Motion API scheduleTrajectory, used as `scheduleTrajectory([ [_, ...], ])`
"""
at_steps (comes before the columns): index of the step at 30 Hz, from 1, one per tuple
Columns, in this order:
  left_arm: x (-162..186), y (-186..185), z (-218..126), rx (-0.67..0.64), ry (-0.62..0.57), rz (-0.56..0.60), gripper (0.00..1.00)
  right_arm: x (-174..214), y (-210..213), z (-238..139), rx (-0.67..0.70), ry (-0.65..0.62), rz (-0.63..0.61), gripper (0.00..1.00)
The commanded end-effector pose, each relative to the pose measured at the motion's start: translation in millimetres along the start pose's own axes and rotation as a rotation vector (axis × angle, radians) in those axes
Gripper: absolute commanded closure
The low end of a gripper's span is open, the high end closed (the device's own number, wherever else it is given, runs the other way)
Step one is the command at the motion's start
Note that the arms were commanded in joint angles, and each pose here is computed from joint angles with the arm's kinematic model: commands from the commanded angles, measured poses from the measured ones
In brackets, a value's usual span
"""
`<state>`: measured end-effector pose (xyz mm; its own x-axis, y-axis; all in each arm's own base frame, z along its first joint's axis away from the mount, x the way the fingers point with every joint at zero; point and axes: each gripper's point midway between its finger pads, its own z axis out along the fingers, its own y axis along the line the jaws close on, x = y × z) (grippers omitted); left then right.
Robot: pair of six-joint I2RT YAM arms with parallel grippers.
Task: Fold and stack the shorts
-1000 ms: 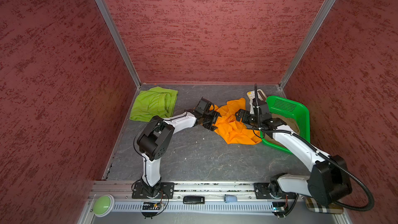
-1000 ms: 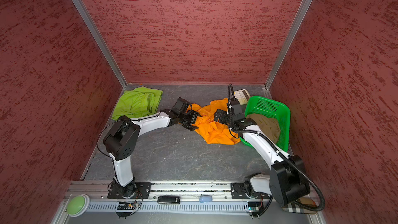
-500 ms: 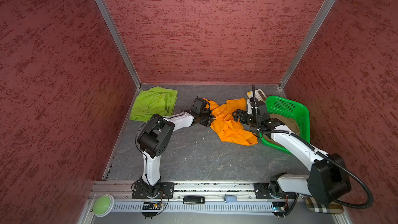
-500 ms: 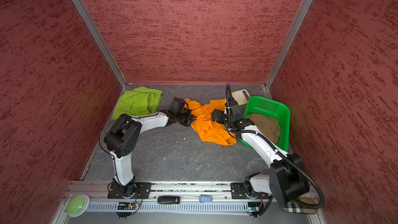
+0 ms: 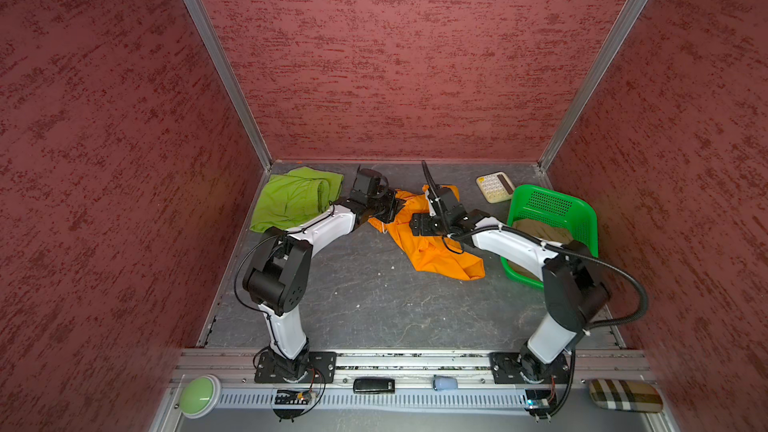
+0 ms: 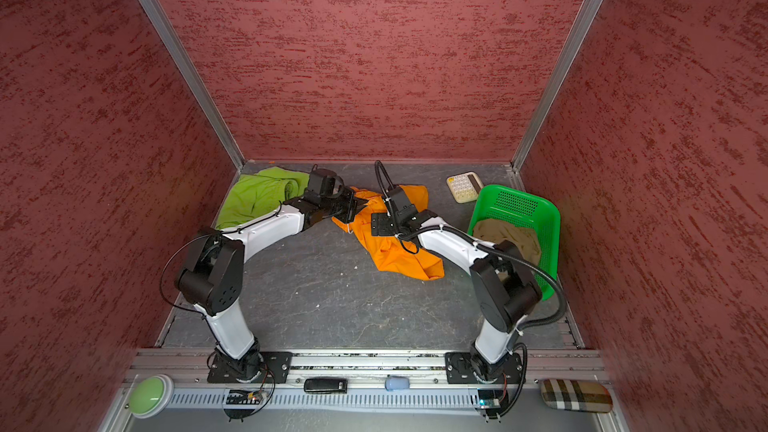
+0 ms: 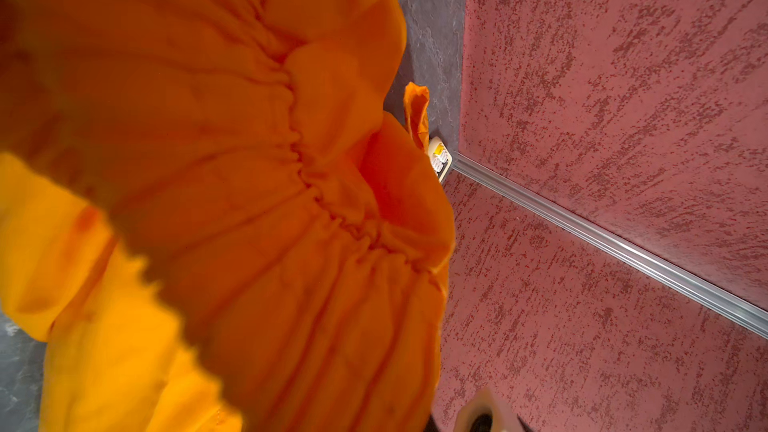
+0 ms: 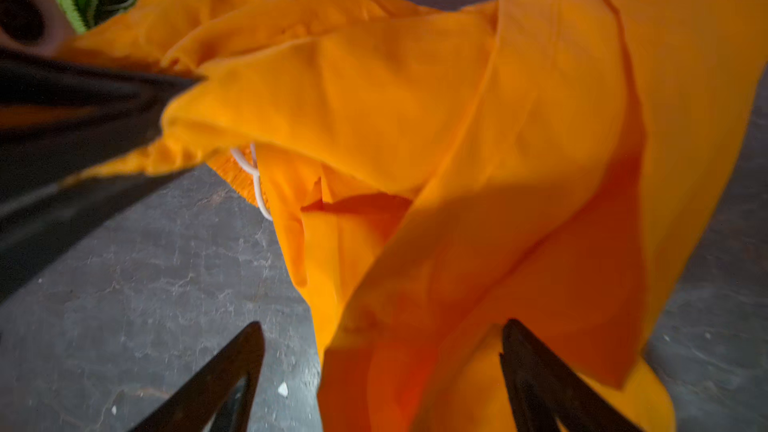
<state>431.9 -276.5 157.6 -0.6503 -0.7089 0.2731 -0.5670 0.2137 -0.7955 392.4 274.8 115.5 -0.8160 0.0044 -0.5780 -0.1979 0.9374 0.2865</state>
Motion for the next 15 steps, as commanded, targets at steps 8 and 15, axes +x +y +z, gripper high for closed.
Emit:
scheduleTrajectory([
  [8,-69.5,-9.5,-56.5,0.05,-0.057,0.031,1.0,-22.4,-60.8,-24.5,0.259,-0.076,0.003,0.97],
  [15,-124.2,-39.5,-97.7,0.138,-0.075,0.084,1.0,-58.9,-118.4,-65.7,0.312,-0.155,0.066,1.0],
])
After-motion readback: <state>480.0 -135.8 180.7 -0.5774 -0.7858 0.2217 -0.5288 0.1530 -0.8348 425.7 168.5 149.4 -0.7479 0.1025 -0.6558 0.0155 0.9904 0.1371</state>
